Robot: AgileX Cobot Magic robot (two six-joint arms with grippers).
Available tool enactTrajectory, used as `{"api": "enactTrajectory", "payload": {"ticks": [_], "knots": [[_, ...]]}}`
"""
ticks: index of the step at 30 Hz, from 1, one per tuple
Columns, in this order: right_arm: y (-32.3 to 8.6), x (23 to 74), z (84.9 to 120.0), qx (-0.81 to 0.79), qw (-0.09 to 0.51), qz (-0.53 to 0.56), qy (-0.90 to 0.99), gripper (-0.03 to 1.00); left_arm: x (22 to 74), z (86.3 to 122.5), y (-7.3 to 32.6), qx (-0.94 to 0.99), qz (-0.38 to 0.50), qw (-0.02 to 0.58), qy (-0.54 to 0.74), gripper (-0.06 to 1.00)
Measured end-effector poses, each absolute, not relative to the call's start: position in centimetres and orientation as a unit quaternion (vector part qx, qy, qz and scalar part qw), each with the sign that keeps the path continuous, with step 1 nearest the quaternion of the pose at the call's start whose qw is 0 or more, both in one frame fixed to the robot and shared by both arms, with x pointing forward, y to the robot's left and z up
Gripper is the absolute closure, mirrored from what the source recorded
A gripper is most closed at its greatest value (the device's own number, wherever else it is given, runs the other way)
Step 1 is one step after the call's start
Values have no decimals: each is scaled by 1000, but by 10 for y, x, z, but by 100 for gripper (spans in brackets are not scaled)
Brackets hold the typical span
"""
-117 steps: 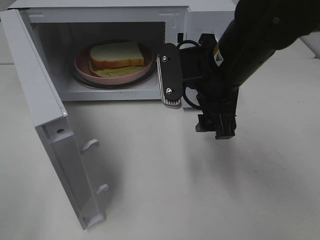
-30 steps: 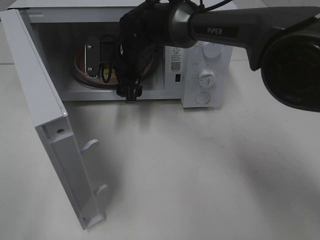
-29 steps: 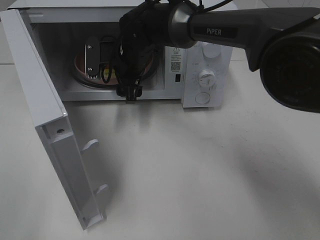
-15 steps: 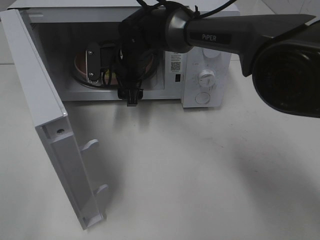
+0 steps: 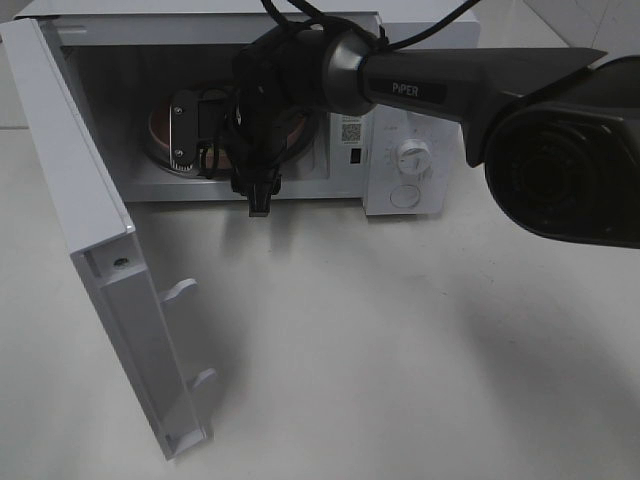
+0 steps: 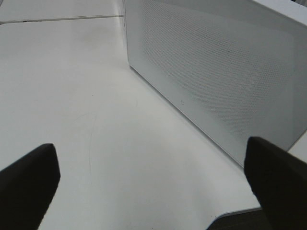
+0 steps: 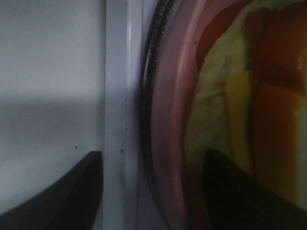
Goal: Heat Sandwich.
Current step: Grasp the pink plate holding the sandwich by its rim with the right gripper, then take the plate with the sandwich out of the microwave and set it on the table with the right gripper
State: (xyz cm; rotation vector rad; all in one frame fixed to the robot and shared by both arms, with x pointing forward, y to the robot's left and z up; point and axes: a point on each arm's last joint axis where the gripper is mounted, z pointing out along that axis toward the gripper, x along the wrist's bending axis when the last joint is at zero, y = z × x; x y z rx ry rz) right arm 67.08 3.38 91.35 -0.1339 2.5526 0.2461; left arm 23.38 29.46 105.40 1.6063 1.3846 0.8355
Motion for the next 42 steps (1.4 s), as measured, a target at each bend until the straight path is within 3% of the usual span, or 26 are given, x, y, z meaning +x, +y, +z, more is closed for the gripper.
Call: {"api": "enactTrajectory", "payload": {"ticks": [1,2,3,6,8,42], "knots": [[34,671,913,-49,282,91,954,45,234,1054,295,640,333,418,552,-5],[34,671,913,-49,282,91,954,45,234,1054,295,640,333,418,552,-5],[33,670,913,-48,280,90,955,60,234,1054,295,640,333,418,552,-5],[37,668,916,-50,279,92,954,83,234,1054,295,640,333,418,552,-5],[37,668,916,-52,282,92,954,86,234,1054,295,640,333,418,552,-5],[25,646,923,-119,276,96,949,86,234,1054,295,640,333,418,552,-5]]}}
